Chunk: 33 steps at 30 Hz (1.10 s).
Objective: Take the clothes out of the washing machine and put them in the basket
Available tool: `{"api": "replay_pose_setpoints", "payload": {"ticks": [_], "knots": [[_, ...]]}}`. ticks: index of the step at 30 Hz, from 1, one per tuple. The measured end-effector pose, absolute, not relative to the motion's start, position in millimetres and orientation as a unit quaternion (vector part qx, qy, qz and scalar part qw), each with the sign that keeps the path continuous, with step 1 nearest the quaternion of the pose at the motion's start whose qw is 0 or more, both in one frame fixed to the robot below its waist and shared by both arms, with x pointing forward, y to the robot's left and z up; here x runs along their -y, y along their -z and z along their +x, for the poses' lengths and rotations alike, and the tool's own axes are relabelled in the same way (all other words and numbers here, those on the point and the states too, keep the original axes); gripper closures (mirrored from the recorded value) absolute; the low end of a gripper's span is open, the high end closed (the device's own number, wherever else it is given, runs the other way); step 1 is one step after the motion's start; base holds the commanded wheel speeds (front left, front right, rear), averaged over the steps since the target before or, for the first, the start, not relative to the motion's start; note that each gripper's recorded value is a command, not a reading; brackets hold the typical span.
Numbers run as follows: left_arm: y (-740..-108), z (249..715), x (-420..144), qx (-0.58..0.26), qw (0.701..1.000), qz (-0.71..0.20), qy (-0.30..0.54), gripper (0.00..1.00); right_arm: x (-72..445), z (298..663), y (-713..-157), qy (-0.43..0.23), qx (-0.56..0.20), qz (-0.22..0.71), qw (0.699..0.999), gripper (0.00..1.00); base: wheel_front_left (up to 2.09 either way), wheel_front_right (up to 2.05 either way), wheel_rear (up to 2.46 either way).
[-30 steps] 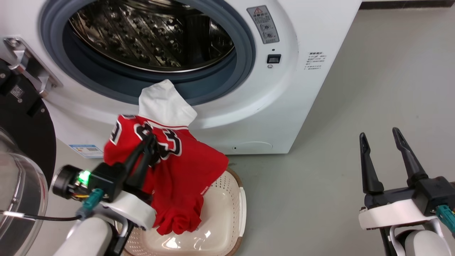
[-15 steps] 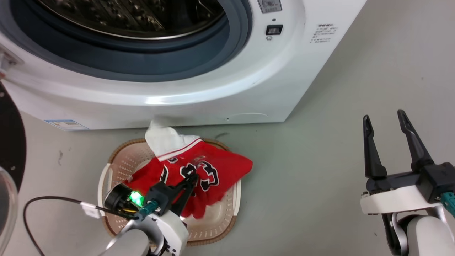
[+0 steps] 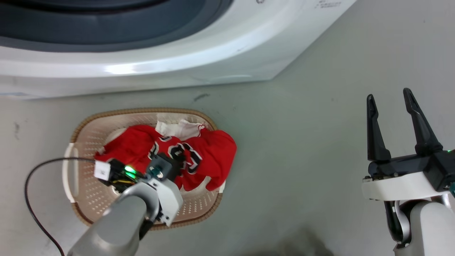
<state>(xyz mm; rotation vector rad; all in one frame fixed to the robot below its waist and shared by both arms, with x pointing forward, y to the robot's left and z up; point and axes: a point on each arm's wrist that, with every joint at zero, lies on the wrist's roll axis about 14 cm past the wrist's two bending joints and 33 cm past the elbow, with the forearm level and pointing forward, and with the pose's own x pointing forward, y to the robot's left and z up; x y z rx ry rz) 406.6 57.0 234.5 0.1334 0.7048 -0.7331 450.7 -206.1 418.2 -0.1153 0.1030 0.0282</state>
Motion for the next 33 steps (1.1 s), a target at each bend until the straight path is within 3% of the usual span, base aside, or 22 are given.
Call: {"api": "replay_pose_setpoints", "payload": {"ticks": [12,20,21,22,27,33], "knots": [[-148,415,-58,-0.434,0.835,0.069,0.333,1.00,229,446,-366,0.013,-0.119,-0.065,0.991,0.00,0.00,0.00,0.00],[-130,410,-60,-0.464,0.826,0.061,0.315,1.00,235,441,-360,0.020,-0.131,-0.068,0.989,0.00,0.00,0.00,0.00],[-131,410,-60,-0.464,0.826,0.062,0.314,0.57,235,441,-360,0.020,-0.131,-0.068,0.989,0.00,0.00,0.00,0.00],[-132,410,-59,-0.463,0.826,0.062,0.314,0.00,235,441,-362,0.020,-0.129,-0.068,0.989,0.00,0.00,0.00,0.00],[-149,415,-52,-0.445,0.838,0.049,0.313,0.00,235,446,-374,0.021,-0.111,-0.068,0.991,0.00,0.00,0.00,0.00],[-207,433,-37,-0.375,0.875,0.000,0.306,0.00,231,448,-401,0.017,-0.077,-0.066,0.995,0.00,0.00,0.00,0.00]]}}
